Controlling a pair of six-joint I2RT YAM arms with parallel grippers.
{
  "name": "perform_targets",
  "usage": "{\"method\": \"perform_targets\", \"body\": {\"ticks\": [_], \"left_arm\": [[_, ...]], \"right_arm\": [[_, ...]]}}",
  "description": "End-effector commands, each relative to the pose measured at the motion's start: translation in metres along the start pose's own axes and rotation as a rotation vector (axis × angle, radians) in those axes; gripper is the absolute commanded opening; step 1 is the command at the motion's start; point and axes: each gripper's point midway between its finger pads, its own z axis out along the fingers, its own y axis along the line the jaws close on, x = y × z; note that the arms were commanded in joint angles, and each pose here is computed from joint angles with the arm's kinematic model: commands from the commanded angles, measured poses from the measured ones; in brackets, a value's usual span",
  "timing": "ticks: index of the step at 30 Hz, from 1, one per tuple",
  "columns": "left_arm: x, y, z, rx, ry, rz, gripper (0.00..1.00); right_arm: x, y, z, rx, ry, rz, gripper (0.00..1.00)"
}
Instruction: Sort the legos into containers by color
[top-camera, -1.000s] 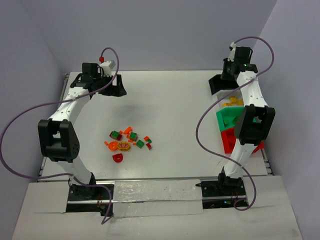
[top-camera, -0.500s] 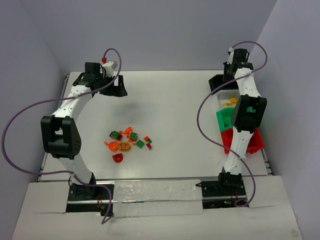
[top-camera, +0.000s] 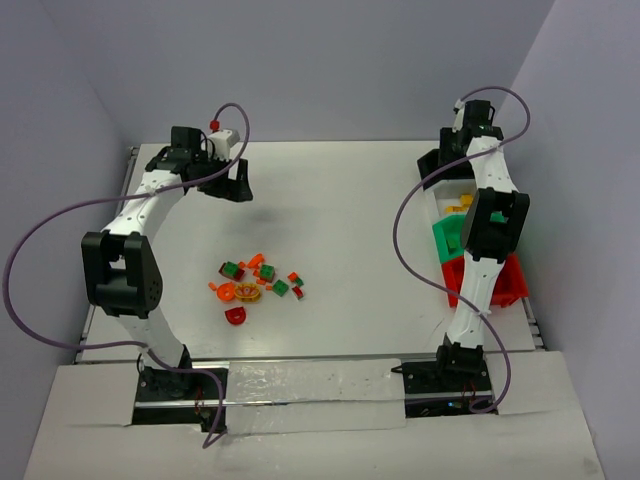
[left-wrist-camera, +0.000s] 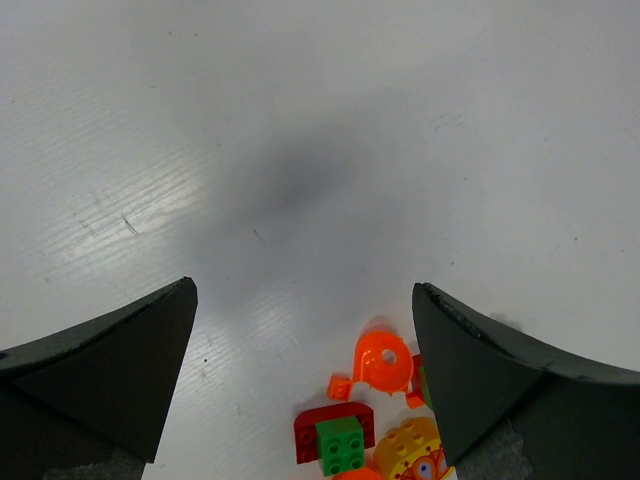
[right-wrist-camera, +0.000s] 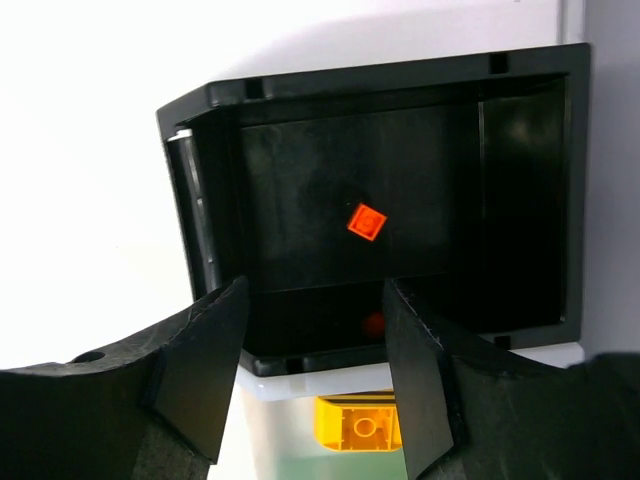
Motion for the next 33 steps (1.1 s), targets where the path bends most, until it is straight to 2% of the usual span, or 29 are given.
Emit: {"method": "perform_targets", "body": {"ticks": [1, 3, 5, 7, 10, 14, 16, 20, 24, 33], "left_arm": [[0.007, -0.018, -0.01, 0.077, 0.008, 0.099, 0.99], [0.013, -0.022, -0.011, 0.093, 0.012, 0.114, 0.99], [0.015, -0.025, -0.013, 0.107, 0.005, 0.116, 0.99], [0.019, -0.03, -0.014, 0.134, 0.001, 0.131, 0.97], [0.032, -0.033, -0.015, 0.153, 0.031, 0.174, 0.94], [0.059, -0.039, -0.024, 0.208, 0.094, 0.284, 0.89], [0.08, -0.045, -0.034, 0.236, 0.136, 0.333, 0.88], [0.111, -0.054, -0.055, 0.307, 0.145, 0.534, 0.87], [0.149, -0.074, -0.079, 0.45, 0.144, 0.764, 0.87], [0.164, -0.065, -0.061, 0.474, 0.138, 0.881, 0.89]], "right_arm": [[-0.028, 0.018, -0.038, -0.097, -0.075, -0.031, 0.64], [-0.039, 0.039, -0.067, -0.188, -0.12, -0.053, 0.64], [-0.031, 0.06, -0.081, -0.247, -0.112, -0.073, 0.64], [-0.027, 0.104, -0.115, -0.337, -0.153, -0.154, 0.64], [0.014, 0.158, -0.132, -0.434, -0.111, -0.262, 0.64], [0.058, 0.207, -0.148, -0.525, -0.067, -0.357, 0.65], [0.073, 0.216, -0.149, -0.555, -0.03, -0.357, 0.66], [0.09, 0.227, -0.149, -0.585, 0.01, -0.359, 0.71], [0.093, 0.23, -0.147, -0.583, 0.019, -0.37, 0.78], [0.084, 0.232, -0.144, -0.562, 0.016, -0.374, 0.92]]}}
